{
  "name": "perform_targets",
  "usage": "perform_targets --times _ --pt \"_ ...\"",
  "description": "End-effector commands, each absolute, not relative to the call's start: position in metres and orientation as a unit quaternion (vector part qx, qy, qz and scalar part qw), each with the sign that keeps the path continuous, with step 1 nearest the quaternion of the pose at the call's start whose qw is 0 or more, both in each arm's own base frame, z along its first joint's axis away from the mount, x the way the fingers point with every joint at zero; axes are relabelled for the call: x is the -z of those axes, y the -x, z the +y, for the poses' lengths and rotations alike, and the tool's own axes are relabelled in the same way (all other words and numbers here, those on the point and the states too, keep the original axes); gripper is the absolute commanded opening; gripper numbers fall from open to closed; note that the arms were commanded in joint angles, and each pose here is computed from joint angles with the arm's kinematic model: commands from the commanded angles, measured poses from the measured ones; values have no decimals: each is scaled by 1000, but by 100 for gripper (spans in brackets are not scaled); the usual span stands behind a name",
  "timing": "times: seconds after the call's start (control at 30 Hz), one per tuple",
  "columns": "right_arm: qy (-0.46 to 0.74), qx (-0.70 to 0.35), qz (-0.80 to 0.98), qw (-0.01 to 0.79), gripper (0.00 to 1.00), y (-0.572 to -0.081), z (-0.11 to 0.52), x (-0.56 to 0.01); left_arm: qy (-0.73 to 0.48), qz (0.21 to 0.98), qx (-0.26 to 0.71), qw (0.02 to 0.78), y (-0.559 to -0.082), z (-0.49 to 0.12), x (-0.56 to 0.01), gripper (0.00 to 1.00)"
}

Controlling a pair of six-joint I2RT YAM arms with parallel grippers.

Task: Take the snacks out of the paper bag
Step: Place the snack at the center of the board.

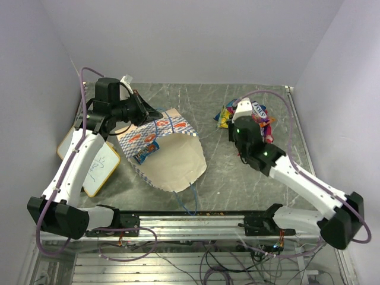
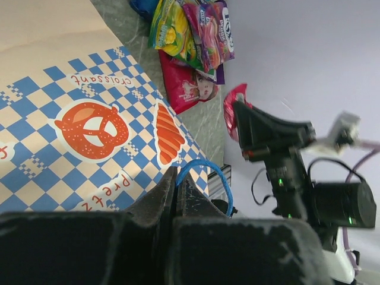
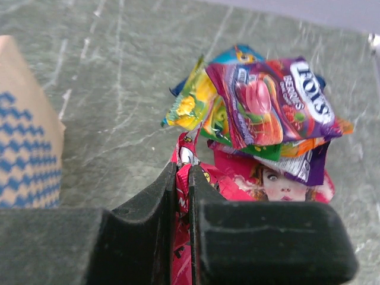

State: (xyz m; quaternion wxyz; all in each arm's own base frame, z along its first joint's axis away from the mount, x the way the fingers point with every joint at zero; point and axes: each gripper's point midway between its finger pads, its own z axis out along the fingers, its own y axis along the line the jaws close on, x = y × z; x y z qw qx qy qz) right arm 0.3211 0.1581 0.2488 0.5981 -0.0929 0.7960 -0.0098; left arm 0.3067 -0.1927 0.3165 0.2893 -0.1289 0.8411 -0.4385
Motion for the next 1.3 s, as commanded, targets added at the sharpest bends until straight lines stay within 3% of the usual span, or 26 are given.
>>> perform_targets --times 0.0,0.17,0.3,0.6,0.93,1.17,1.27 --pt "3 -20 836 549 0 -351 140 -225 122 836 444 298 -303 -190 -328 7" --pt "-87 -12 850 519 0 -374 89 -204 137 829 451 300 -299 -189 -327 7" --pt "-93 -16 840 534 0 -396 69 -220 144 825 457 300 -295 -189 -330 7" --pt "-61 37 857 510 0 -458 59 -212 143 821 473 287 -296 -194 -331 7" --pt "22 125 849 512 0 -474 48 -188 144 831 461 276 -284 -191 -327 7" --pt "53 123 850 510 15 -472 62 -169 142 828 467 276 -276 -190 -332 7" --pt "48 92 852 513 28 -466 73 -174 135 832 465 270 -277 -192 -332 7"
